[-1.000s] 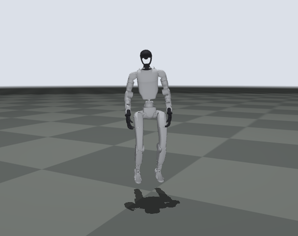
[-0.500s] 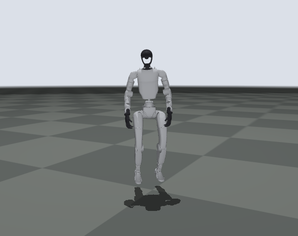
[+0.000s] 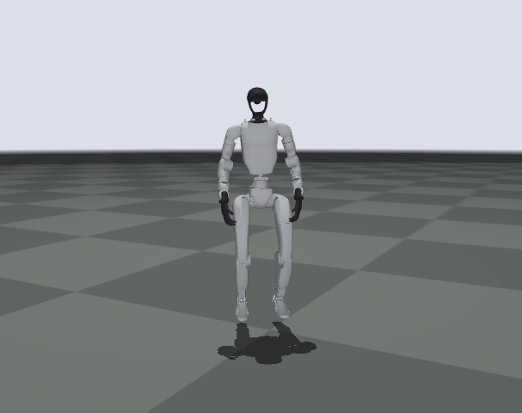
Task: Sport exercise
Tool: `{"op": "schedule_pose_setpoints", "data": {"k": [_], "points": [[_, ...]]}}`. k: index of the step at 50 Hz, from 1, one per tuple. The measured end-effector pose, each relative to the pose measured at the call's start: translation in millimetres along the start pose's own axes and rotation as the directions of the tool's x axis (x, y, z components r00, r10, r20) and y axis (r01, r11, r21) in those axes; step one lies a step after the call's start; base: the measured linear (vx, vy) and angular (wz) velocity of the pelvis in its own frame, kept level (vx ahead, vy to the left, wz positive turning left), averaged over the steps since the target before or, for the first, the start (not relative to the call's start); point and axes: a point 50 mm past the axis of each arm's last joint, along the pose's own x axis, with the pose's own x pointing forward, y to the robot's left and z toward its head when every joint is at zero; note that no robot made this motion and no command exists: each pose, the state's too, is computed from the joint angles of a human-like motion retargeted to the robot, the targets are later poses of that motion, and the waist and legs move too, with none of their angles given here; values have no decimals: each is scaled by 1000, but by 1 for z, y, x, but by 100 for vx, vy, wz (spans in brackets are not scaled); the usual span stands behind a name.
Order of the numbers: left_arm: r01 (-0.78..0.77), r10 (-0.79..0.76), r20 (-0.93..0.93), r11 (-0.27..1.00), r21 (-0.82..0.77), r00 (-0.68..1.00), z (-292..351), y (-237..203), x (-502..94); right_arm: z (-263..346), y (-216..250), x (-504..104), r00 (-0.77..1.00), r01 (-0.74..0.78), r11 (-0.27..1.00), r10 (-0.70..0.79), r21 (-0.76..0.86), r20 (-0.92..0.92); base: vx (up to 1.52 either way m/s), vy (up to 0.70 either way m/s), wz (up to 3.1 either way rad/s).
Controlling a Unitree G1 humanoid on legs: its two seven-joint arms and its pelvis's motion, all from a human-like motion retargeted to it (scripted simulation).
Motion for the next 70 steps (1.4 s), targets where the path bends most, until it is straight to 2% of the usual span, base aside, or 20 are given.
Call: {"op": "schedule_pose_setpoints", "data": {"k": [3,7,15,20,25,30,35,40,45,51,55,58,63,70], "points": [[-7,6,-20,999,-40,1000,-11,2,-4,-3,-2,-3,1000,0,1000,0,18,20,-3,-3,19],[-26,24,-38,998,-65,999,-22,8,-8,5,-7,-7,998,-5,999,7,-35,68,-3,-1,3],[-29,29,-22,999,-15,999,-6,13,-4,47,-18,-1,993,46,949,-9,-311,120,-6,-1,0],[9,-10,14,1000,27,1000,2,1,0,37,-14,0,995,40,967,-15,-250,99,1,0,-4],[41,-41,15,999,-13,999,-4,-11,0,17,-7,-2,998,26,990,-16,-142,68,1,0,-8],[19,-19,23,1000,-1,1000,2,-5,0,14,-8,-4,997,21,995,-14,-94,78,0,0,0],[-48,43,54,994,98,998,30,11,5,27,-16,1,996,54,996,-49,-65,74,0,0,0],[-33,37,38,995,-93,999,20,-4,10,-4,-6,2,998,56,988,-53,141,-21,0,0,0],[-30,38,31,972,-234,999,5,-6,6,-15,-5,-2,998,53,975,-47,214,-31,0,0,0],[-65,70,14,972,-228,997,-7,2,0,2,-6,-1,998,31,988,-39,148,51,-1,0,-3],[-108,111,11,984,-140,994,2,15,0,31,-7,4,994,32,999,-35,29,105,-2,-1,-11],[-97,99,12,988,-119,995,5,11,3,31,-4,5,994,29,998,-35,54,100,0,0,0],[-8,9,8,985,-171,1000,-10,-6,0,13,6,1,996,-26,994,18,105,82,0,0,0],[-45,55,89,993,-112,995,3,14,-8,35,-6,-7,980,-28,998,17,54,196,-3,-1,-1]]}}
